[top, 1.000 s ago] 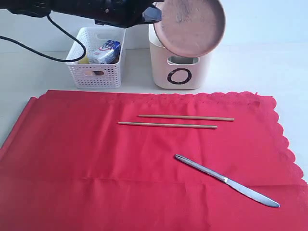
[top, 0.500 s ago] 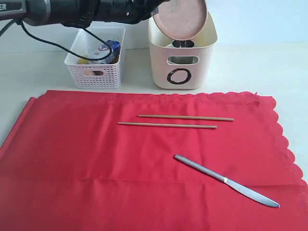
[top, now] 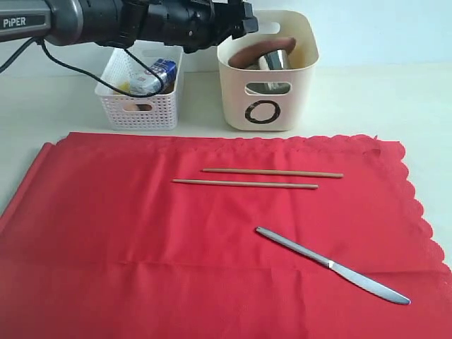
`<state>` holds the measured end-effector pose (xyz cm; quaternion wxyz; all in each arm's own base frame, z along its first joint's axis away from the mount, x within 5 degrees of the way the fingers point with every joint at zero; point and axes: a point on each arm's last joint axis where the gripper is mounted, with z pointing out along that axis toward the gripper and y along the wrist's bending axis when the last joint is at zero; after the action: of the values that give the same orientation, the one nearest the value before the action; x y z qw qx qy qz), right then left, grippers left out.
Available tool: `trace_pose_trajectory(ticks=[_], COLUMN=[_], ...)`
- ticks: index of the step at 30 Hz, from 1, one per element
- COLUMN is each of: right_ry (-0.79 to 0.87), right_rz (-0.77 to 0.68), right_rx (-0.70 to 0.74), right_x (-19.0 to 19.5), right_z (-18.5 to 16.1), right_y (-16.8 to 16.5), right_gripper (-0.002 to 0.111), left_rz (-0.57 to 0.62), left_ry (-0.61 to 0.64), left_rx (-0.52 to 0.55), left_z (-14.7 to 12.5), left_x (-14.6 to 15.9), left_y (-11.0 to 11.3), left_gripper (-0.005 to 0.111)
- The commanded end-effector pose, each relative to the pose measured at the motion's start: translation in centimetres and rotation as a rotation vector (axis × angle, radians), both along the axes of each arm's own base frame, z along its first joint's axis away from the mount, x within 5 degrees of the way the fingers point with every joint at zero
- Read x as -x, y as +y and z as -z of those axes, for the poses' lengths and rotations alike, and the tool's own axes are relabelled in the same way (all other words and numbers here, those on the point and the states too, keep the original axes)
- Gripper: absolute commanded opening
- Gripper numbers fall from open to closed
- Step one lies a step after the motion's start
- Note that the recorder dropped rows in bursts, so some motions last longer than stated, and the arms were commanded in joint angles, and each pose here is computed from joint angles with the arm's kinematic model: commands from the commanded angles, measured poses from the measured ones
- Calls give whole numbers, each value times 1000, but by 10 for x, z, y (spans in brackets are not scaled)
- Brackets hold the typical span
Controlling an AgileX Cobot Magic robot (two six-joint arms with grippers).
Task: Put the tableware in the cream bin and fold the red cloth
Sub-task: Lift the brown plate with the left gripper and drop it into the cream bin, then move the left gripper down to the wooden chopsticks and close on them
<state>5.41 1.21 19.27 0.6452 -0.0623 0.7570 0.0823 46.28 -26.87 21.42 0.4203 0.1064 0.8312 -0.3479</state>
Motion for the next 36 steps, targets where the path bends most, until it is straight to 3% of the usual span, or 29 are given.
trace_pose_trajectory(ticks=[1,9,14,36], right_ry=[-5,-3,-3,-3], right_rz=[-1,-2,-2,-2], right_rx=[-1,-1,-1,-1], right_x=[0,0,0,0], right_z=[1,1,1,1], right_y=[0,0,0,0], right_gripper=[0,0,0,0], left_rz=[150,340,403,362], left_ry=[30,31,25,-30], left_rx=[29,57,57,-35], left_z=[-19,-62,-85,-136], left_x=[7,30,50,165], left_y=[9,19,23,81], left_gripper=[58,0,0,0])
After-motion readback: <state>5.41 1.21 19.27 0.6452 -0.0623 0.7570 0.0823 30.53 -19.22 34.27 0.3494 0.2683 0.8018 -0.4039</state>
